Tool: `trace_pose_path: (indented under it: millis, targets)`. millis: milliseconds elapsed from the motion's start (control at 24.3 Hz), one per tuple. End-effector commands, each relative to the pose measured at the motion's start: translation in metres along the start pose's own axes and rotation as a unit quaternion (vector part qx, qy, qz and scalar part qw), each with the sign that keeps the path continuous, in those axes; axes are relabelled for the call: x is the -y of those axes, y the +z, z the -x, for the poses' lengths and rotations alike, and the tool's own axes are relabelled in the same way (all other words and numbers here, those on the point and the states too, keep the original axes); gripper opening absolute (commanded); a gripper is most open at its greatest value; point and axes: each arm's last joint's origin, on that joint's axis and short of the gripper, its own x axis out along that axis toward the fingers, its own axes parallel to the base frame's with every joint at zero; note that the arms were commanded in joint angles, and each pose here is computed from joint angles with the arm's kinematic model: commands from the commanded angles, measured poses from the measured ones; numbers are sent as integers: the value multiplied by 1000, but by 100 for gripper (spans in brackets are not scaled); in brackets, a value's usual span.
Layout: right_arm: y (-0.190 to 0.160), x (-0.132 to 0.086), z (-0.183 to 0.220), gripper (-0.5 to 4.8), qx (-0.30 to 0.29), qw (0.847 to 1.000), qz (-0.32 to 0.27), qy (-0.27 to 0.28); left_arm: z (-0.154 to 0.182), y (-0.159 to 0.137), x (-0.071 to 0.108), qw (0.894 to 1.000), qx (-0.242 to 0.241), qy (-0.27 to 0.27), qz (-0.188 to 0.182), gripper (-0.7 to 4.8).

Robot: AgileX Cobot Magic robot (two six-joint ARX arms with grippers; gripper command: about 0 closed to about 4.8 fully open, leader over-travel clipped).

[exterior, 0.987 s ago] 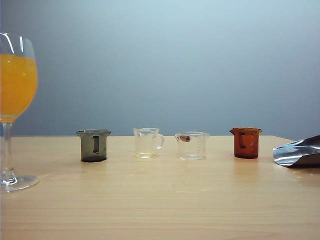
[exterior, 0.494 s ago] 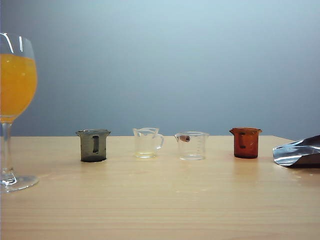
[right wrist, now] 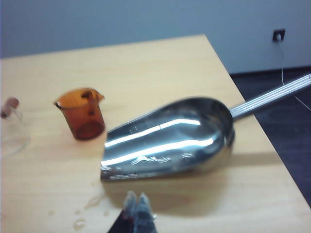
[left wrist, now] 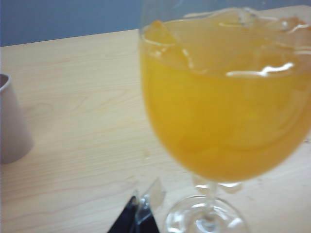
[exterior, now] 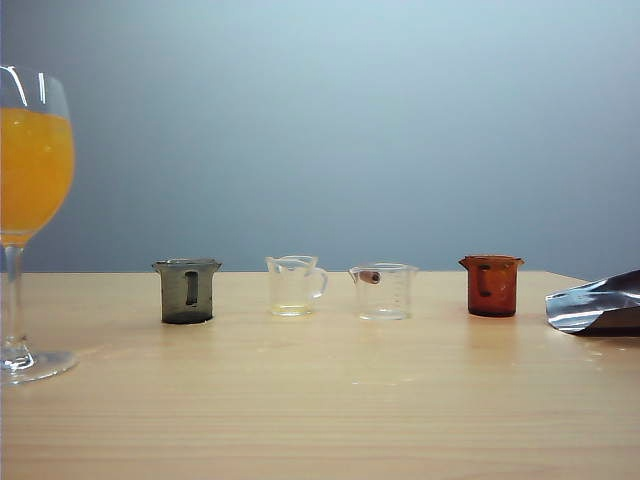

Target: Pick up the third measuring cup from the left, pour the pineapple juice inside into the goblet, and finally put the measuring cup back in its original place.

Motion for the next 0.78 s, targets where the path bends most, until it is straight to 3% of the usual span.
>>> trace_pose_path:
  millis: [41,206,782]
  targets:
    - [-1,2,3,-5,5,1000,-1,-10,1,2,-6,994,1,102,38,-2]
    - [-1,3,3,-5,5,1000,-1,-14,1,6,-8,989,23,127,67,-2]
    - [-1,3,3,-5,4,1000,-1,-13,1,7,-8,989,32,126,64,-2]
